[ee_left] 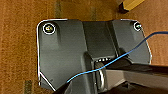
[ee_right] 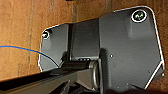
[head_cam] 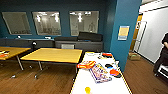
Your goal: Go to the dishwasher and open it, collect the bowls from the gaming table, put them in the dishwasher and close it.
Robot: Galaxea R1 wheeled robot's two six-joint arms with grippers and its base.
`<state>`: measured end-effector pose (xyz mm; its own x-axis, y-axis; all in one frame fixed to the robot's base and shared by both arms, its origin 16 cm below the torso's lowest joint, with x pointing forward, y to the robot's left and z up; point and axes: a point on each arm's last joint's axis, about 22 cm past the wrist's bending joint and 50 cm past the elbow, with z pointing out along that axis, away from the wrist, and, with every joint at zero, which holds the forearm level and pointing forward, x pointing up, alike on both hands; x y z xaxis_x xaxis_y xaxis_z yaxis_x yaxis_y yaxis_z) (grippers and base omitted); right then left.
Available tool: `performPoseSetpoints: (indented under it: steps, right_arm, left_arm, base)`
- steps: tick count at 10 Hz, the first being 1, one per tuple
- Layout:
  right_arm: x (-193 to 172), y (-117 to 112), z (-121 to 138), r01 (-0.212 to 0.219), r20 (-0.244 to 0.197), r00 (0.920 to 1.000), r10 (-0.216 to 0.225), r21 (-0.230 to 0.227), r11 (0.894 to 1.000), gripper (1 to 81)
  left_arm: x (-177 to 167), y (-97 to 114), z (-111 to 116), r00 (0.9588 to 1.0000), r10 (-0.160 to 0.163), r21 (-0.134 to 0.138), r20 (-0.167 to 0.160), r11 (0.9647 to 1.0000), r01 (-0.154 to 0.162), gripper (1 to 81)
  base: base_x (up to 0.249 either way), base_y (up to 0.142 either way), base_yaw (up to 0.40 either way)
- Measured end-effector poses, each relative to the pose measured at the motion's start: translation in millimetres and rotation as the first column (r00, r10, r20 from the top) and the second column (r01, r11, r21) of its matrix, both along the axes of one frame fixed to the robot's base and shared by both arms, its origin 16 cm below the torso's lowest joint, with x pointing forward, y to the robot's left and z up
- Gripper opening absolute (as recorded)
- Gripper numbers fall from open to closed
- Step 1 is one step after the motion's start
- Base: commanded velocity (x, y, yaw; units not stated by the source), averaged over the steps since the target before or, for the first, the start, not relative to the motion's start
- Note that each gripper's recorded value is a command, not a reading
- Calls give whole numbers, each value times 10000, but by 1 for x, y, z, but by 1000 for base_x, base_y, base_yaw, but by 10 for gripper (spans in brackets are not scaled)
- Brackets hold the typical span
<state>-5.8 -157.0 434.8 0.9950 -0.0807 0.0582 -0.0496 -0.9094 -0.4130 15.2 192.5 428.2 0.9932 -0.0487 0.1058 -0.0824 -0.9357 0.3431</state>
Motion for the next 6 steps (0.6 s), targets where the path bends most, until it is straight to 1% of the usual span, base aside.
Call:
performPoseSetpoints:
  steps: [1,4,6]
  right_arm:
    - [-9,0,0,-29,-151,9999,29,0,10000,811]
    - [-9,0,0,-31,-153,9999,31,0,10000,811]
    - [2,0,0,-5,-25,10000,5,-3,10000,811]
  left_arm:
    - [-9,0,-1,9999,-16,9,-141,10000,16,811]
    - [-8,1,0,9999,-10,10,-119,10000,10,811]
    - [4,0,0,10000,0,4,17,10000,0,811]
  base:
    - [116,0,0]
    - [110,0,0]
    - [0,0,0]
